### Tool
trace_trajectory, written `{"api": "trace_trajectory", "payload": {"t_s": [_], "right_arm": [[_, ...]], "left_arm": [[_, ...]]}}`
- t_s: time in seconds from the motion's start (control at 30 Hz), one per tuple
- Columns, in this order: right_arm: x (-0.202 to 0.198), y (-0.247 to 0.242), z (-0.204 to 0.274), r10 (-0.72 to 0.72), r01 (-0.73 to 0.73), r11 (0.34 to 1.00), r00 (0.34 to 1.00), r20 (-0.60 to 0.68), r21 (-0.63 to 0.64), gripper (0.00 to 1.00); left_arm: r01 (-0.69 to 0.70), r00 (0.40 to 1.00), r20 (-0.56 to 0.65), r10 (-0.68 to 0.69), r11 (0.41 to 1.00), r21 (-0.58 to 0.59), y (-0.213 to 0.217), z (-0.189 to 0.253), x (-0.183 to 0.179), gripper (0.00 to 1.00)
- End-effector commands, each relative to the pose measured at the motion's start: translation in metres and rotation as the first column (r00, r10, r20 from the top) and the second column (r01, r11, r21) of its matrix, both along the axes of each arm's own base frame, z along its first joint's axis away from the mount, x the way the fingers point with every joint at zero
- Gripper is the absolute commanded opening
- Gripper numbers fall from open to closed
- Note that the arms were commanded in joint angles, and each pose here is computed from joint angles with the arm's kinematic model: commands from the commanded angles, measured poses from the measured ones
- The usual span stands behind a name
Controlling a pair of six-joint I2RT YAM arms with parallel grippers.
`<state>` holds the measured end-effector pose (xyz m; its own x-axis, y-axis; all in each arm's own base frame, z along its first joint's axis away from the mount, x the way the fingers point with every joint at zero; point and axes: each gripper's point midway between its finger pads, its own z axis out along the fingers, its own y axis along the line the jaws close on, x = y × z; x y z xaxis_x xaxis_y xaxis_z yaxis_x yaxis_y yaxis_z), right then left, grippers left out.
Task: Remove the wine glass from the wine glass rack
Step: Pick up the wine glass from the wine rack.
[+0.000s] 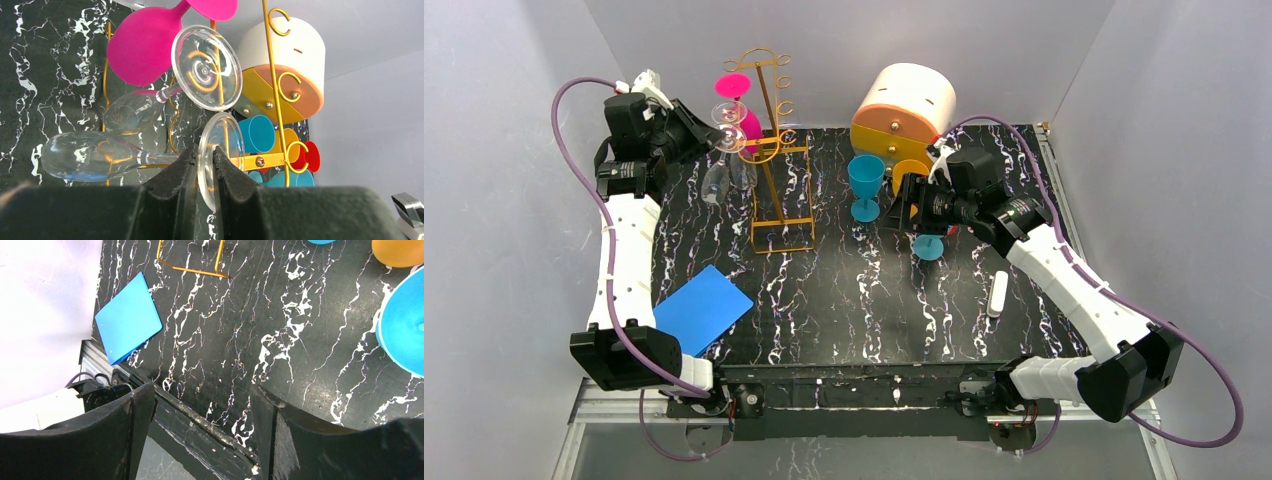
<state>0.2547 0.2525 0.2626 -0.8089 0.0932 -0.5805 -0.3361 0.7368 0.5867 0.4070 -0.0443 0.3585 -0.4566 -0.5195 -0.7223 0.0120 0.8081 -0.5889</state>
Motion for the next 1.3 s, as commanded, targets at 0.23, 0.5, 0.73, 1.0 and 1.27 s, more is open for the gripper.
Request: {"api": "trace_trajectory", "payload": {"t_s": [0.23, 0.5, 0.73, 1.0, 1.27], "right_arm": [[0.001, 0.0, 0.013, -0.004, 0.003, 1.0, 0.999, 0.037, 0.023, 0.78], [0.001, 0.0, 0.014, -0.004, 0.003, 1.0, 0.999, 0.037, 0.026, 0.78], [0.0, 0.0, 0.015, -0.004, 0.003, 1.0, 0.999, 0.039, 0.026, 0.78], [0.0, -0.001, 0.015, -0.007, 0.006, 1.0, 0.999, 0.038, 0.028, 0.78], [0.011, -0.017, 0.039, -0.132, 0.126, 0.991, 0.982, 0.136, 0.054, 0.79]], "left_arm": [[-0.05, 0.996, 0.075, 0.052, 0.998, -0.025, 0.004, 0.034, -0.012, 0.0], [-0.06, 0.993, 0.105, 0.061, 0.998, -0.008, 0.006, 0.04, -0.016, 0.0], [-0.088, 0.988, 0.129, 0.086, 0.996, 0.01, 0.011, 0.047, -0.019, 0.0], [-0.137, 0.981, 0.147, 0.129, 0.989, 0.05, 0.021, 0.048, -0.024, 0.0], [-0.477, 0.878, 0.118, 0.465, 0.87, 0.126, 0.081, 0.036, -0.064, 0.0]]}}
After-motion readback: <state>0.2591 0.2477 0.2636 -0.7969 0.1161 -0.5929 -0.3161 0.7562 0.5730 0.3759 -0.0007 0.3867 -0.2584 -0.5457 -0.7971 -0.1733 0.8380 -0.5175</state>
